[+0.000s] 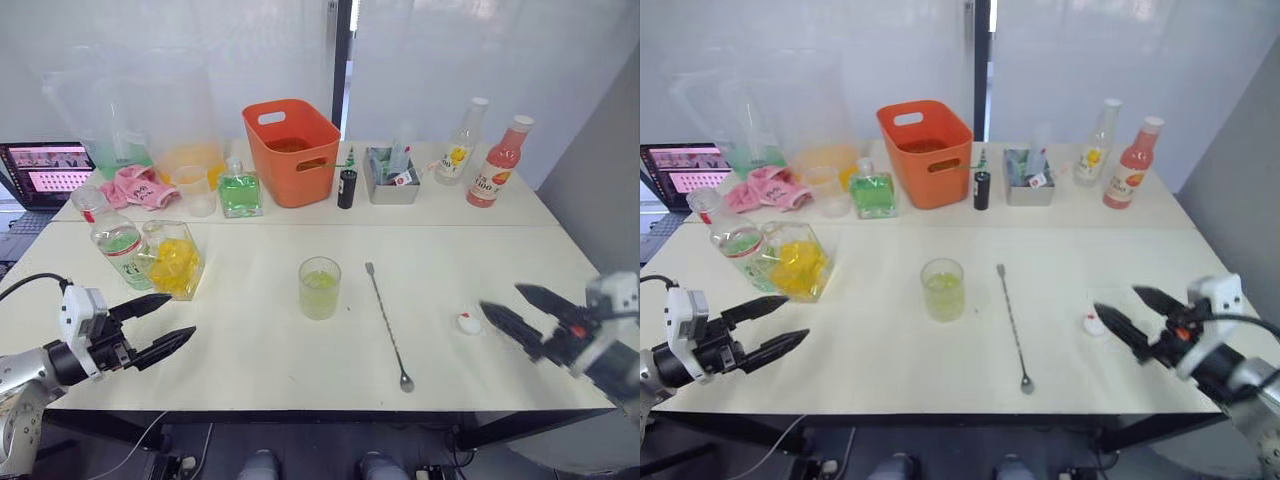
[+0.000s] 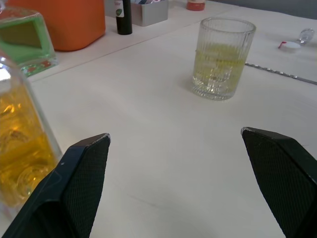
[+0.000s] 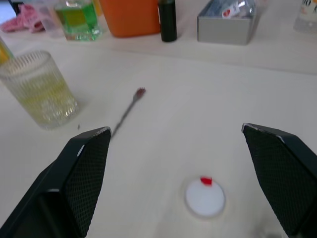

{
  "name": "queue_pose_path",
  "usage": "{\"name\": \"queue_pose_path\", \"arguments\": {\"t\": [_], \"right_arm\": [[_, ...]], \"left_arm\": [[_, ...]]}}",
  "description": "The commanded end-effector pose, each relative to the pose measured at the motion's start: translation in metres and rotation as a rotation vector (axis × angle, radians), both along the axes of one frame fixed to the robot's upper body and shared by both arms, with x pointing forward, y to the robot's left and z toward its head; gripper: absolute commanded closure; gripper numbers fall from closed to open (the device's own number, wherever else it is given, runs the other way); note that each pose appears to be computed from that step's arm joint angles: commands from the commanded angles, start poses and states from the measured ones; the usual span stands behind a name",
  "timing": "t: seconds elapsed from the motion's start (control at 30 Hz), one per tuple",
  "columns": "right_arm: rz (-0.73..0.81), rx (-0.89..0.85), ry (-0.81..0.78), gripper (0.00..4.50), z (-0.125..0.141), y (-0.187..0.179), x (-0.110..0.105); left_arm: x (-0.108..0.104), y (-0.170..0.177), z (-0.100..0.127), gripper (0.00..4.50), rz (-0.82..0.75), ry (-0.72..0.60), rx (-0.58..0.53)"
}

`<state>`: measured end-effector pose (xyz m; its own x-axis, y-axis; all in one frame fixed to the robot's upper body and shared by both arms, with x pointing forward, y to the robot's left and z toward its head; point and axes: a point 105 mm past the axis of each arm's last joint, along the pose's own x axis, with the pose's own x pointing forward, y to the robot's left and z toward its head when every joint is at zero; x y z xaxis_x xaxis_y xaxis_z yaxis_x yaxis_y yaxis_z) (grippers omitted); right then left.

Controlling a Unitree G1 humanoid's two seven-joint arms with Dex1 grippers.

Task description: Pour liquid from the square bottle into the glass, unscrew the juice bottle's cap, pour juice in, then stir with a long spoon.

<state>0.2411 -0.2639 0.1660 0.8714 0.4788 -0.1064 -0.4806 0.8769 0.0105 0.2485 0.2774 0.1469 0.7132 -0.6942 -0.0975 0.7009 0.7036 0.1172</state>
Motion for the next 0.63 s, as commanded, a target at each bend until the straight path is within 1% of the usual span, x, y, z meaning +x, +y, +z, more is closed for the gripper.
{"name": "queue_pose_path", "arguments": {"t": [0.03, 0.17, 0.3, 0.53, 0.63], "right_arm": [[0.003, -0.075, -0.059, 0.02, 0.003, -0.016, 0.002], [0.014, -0.09, -0.056, 0.02, -0.005, -0.026, -0.002], [0.008, -0.089, -0.051, 0.02, -0.009, -0.032, -0.007], [0.013, -0.092, -0.049, 0.02, -0.011, -0.028, -0.006], [0.017, -0.086, -0.055, 0.02, -0.008, -0.025, -0.005]], "left_arm": [[0.0, 0.01, 0.009, 0.0, 0.034, -0.077, 0.064], [-0.002, 0.019, 0.004, 0.0, 0.07, -0.066, 0.096], [-0.003, 0.021, 0.002, 0.0, 0.079, -0.06, 0.091], [0.0, 0.017, 0.0, 0.0, 0.066, -0.06, 0.105], [0.002, 0.014, -0.003, 0.0, 0.06, -0.024, 0.109]]}}
